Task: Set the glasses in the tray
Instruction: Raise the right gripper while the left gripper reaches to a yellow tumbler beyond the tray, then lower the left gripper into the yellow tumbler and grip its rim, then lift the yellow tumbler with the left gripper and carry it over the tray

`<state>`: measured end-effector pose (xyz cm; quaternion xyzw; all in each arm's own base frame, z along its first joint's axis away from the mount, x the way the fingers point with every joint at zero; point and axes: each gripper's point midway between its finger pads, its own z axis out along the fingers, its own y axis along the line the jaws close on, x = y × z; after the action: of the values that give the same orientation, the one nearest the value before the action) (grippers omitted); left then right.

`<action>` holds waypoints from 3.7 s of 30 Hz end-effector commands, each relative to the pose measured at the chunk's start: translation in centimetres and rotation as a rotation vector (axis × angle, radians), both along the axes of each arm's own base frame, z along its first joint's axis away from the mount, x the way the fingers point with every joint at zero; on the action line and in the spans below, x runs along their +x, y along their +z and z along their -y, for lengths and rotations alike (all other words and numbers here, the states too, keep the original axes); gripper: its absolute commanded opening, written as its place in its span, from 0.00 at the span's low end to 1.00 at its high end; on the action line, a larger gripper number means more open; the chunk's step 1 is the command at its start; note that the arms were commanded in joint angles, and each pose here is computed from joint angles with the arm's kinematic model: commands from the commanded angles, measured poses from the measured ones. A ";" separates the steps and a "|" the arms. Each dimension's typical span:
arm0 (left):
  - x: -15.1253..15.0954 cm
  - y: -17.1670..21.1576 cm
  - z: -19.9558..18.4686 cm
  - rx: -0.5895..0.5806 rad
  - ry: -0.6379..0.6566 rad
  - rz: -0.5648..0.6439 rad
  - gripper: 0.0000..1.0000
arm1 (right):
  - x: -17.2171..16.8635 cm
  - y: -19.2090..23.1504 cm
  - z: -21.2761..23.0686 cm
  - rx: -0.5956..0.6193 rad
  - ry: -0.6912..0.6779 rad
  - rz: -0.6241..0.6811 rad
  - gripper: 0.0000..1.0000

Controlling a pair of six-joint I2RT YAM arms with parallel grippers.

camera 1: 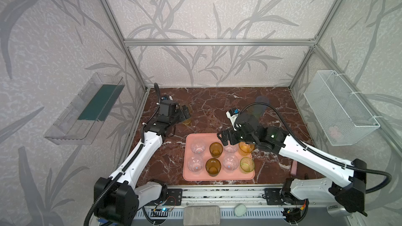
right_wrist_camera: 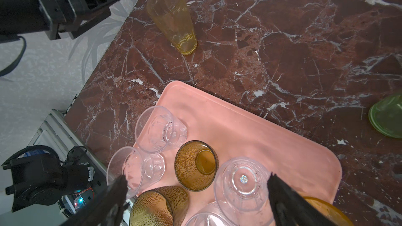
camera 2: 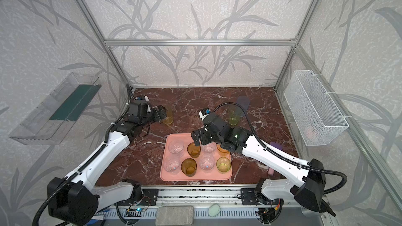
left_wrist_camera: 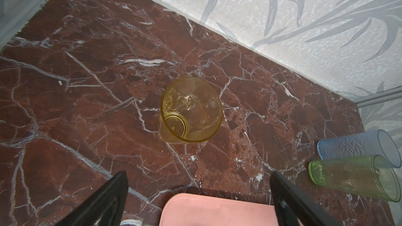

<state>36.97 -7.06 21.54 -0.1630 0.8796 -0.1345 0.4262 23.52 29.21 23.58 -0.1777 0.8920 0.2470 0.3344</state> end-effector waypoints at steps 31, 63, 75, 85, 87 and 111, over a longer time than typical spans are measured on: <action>8.2 -4.9 5.1 0.121 -0.095 -0.232 0.72 | -0.4 -1.6 7.0 0.023 -0.115 -0.030 0.99; 7.6 -5.7 4.4 0.177 -0.084 -0.291 0.00 | -0.8 -2.3 8.9 0.034 -0.171 -0.055 0.99; 5.5 -2.8 4.7 0.183 -0.132 -0.265 0.00 | -1.0 -2.3 9.4 0.096 -0.194 -0.046 0.99; 2.3 -0.8 5.9 0.183 -0.180 -0.243 0.00 | -1.4 -1.9 9.1 0.122 -0.169 -0.051 0.99; 1.5 -0.6 6.3 0.178 -0.197 -0.246 0.00 | -1.4 -1.5 8.8 0.128 -0.152 -0.047 0.99; -5.3 -1.3 11.0 0.230 -0.371 -0.346 0.00 | -1.9 4.1 8.6 0.172 -0.178 -0.106 0.99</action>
<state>33.10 -18.72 19.62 0.0302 0.9622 -0.0838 0.2575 22.00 20.92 27.44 -0.0683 0.8953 0.2932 0.3283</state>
